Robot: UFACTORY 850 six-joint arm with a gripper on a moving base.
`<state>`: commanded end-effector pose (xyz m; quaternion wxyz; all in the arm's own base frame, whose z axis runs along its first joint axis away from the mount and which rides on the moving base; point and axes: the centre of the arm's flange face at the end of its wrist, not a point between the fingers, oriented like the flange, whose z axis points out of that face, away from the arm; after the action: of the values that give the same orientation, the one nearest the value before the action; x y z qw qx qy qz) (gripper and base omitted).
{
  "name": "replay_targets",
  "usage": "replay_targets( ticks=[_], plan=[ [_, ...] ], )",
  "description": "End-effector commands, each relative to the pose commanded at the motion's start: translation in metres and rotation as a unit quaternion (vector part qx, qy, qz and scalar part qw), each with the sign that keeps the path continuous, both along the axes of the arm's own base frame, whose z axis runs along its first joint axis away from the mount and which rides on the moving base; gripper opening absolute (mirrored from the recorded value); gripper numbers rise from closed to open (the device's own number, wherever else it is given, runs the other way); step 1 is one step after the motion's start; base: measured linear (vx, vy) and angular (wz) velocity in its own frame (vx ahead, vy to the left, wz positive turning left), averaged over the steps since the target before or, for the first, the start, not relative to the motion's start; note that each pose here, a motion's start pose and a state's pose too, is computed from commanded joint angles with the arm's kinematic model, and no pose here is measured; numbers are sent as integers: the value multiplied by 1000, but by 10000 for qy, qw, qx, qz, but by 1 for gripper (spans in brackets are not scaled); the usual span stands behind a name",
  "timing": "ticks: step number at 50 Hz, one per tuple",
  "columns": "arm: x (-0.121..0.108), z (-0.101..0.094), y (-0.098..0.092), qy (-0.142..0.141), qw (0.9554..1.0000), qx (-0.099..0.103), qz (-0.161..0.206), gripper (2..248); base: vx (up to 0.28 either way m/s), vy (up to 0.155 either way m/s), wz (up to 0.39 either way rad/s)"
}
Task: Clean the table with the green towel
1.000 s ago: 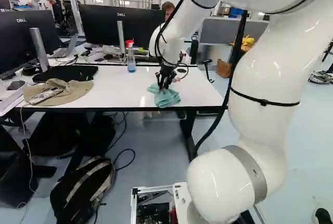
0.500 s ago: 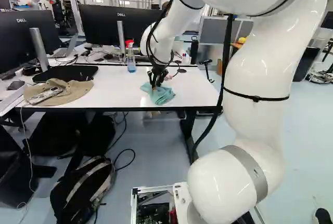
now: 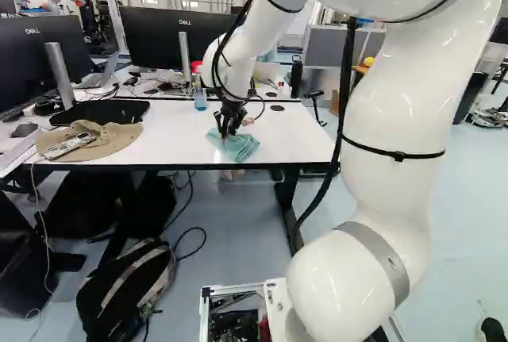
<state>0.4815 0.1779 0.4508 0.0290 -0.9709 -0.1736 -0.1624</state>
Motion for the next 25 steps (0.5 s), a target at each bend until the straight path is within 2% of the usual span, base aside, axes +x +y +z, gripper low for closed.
replay_targets(
  ticks=[15, 25],
  plan=[
    [-29, 0, -1, 50, 9999, -19, 95, 42, 0, 0, 0],
    [-46, 0, -9, 77, 9999, -29, 82, 42, 0, 0, 0]
  ],
)
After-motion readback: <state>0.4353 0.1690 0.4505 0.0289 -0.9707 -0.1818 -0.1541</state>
